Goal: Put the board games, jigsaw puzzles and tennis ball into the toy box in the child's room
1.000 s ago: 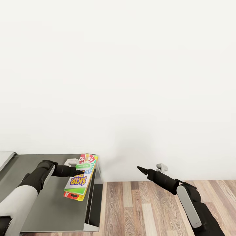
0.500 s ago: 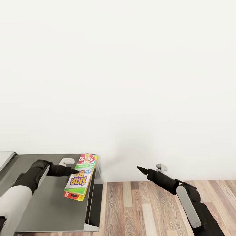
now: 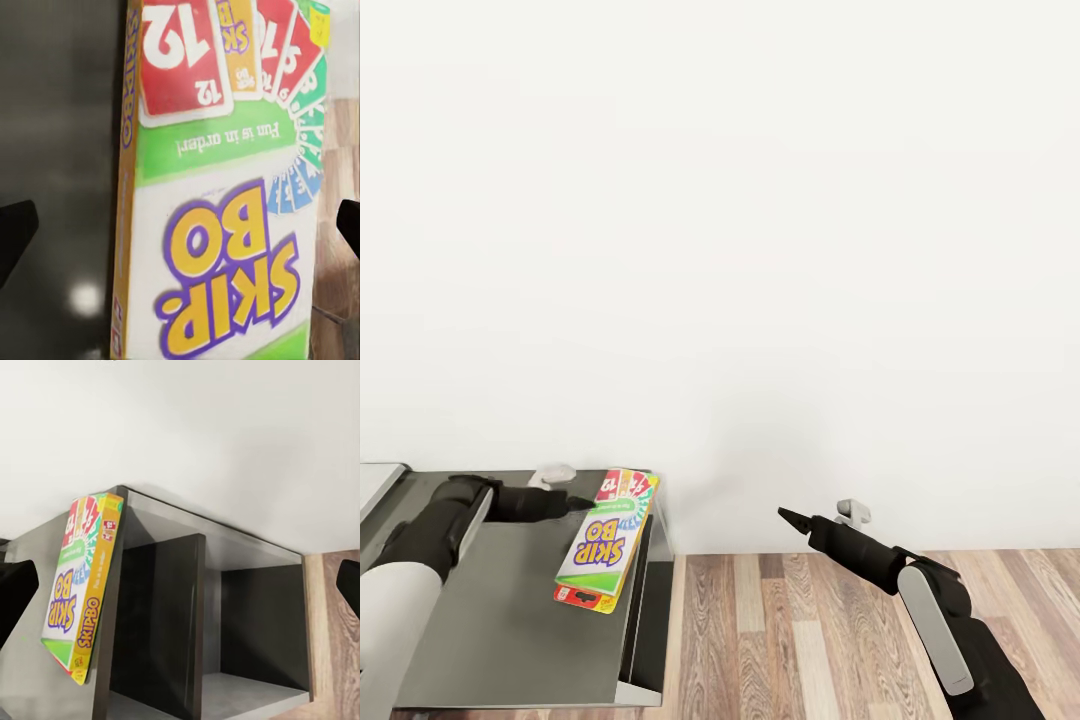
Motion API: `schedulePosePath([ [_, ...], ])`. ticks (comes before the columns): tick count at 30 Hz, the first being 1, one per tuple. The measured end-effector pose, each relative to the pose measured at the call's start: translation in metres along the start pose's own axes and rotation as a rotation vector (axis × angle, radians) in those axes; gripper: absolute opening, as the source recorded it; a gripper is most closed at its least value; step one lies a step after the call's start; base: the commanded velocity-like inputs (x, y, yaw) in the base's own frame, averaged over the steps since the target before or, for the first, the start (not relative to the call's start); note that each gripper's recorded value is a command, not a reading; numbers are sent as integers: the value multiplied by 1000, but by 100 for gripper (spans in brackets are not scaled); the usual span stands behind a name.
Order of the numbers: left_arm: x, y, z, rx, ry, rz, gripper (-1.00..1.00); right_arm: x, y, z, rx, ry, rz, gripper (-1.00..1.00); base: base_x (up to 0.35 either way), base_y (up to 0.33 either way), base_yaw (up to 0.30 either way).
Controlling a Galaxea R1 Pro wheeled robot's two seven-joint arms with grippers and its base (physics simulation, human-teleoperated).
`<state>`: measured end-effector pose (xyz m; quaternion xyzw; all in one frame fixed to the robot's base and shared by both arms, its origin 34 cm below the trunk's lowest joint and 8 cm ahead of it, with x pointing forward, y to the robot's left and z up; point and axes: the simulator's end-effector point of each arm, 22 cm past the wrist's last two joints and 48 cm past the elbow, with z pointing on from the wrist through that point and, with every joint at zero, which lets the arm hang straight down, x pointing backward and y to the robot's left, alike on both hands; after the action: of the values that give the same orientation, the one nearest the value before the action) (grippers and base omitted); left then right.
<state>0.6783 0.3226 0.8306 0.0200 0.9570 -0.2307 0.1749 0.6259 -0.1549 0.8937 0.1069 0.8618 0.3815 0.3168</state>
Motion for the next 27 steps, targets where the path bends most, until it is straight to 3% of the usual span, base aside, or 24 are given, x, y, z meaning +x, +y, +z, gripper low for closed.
schedulePosePath([
  [6, -17, -7, -33, 114, -50, -20, 100, 0, 0, 0, -1, 1, 0, 100, 0, 0, 0],
  [14, -23, -49, -97, 445, -71, -5, 100, 1, 1, 1, -2, 1, 0, 100, 0, 0, 0],
  [17, -24, -58, -117, 527, -77, 5, 100, 1, 1, 1, -1, 2, 1, 100, 0, 0, 0],
  [27, -33, -55, -131, 513, -103, 35, 100, 3, 0, 2, 1, 6, 6, 100, 0, 0, 0],
])
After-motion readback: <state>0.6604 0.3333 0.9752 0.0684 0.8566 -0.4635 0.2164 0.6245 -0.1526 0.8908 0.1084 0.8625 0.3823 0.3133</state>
